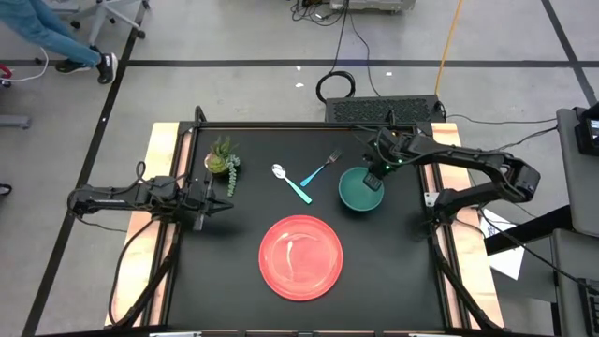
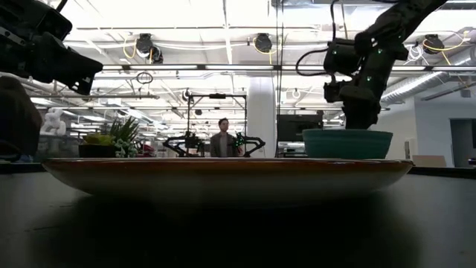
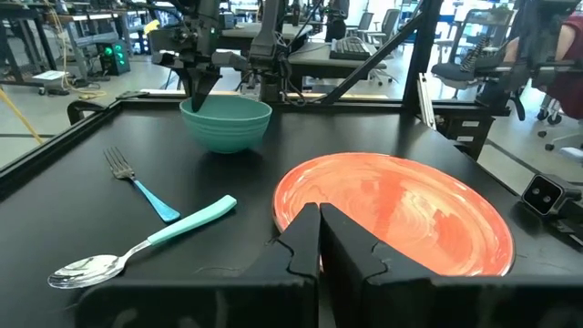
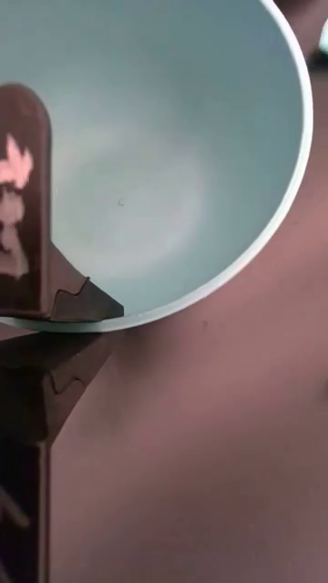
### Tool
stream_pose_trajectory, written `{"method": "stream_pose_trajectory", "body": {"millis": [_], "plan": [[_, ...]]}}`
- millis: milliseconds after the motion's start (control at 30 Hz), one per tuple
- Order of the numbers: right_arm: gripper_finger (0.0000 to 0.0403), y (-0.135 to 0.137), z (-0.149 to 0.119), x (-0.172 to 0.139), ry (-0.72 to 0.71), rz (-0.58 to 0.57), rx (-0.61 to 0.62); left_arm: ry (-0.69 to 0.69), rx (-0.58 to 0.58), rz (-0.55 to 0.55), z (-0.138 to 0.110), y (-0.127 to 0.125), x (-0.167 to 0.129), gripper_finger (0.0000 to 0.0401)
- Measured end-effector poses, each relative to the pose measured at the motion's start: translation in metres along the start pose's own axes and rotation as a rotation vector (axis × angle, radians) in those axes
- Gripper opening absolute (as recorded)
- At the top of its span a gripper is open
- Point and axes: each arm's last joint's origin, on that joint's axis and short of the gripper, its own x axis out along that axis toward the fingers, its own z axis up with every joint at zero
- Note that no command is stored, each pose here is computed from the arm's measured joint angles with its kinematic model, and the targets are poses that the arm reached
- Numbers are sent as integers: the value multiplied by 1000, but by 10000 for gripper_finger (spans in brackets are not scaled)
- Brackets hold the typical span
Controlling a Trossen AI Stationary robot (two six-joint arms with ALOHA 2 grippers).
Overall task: Set table place
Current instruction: Put the green bowl on the orange plate
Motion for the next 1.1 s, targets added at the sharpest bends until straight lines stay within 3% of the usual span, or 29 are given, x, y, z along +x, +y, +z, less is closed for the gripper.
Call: {"method": "stream_pose_trajectory", "body": {"millis": [533,1100], "plan": [[0,41,29,-41,-88,74,-96,-2,0,4,0,0,0,15],[0,62,28,-47,-61,111,-121,-3,1,3,0,0,0,15]]}}
